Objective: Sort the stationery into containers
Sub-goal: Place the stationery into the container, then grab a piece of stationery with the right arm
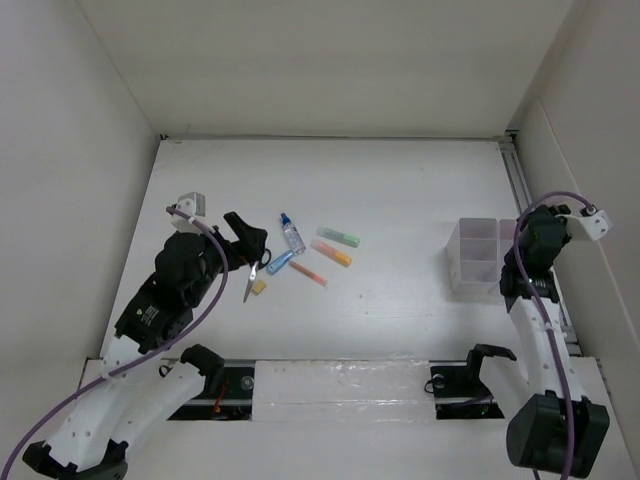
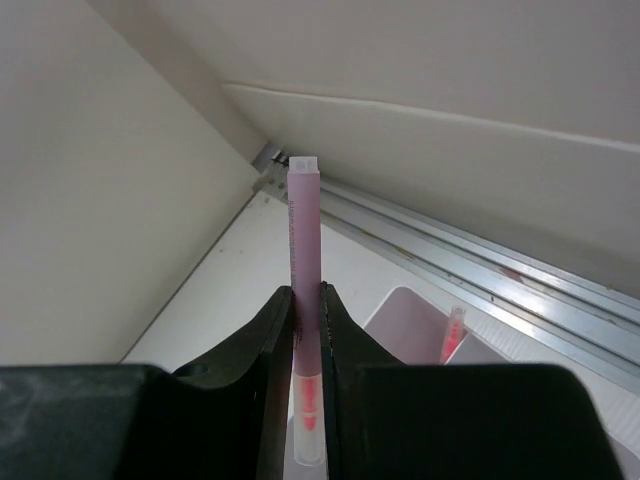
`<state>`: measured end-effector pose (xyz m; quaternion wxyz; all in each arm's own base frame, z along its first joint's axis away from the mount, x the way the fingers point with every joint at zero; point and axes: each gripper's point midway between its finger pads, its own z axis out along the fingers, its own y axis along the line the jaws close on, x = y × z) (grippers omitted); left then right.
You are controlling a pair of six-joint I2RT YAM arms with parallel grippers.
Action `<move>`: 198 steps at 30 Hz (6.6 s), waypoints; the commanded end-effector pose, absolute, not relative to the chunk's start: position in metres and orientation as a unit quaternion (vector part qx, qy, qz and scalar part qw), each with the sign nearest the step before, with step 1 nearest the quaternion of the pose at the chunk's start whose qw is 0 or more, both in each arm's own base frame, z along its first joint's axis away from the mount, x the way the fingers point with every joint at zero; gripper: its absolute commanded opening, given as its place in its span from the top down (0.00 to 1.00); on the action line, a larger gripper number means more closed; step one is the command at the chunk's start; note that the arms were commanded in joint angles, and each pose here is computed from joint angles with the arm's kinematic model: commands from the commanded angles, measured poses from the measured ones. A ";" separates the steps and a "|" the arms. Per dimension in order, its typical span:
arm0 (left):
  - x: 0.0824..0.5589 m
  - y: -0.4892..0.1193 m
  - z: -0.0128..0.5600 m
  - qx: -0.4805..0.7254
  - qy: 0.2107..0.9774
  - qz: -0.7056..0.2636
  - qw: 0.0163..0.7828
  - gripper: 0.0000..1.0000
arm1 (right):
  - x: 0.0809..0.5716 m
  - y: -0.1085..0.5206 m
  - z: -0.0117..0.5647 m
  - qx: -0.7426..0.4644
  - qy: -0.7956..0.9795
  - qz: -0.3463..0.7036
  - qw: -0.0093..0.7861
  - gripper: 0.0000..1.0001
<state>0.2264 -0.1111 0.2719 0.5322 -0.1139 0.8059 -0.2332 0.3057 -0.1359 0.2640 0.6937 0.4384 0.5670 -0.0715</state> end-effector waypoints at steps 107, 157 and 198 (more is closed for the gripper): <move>0.228 -0.105 0.282 -0.117 0.793 -0.229 0.553 0.00 | 0.346 -0.156 0.196 0.502 0.601 -0.240 0.574 0.70; 0.237 -0.059 0.265 -0.259 0.789 -0.129 0.542 0.00 | 0.304 0.429 0.059 -0.361 0.842 0.176 0.360 0.51; 0.235 -0.067 0.270 -0.233 0.789 -0.151 0.548 0.00 | 0.366 0.232 0.287 0.000 0.785 0.208 0.584 1.00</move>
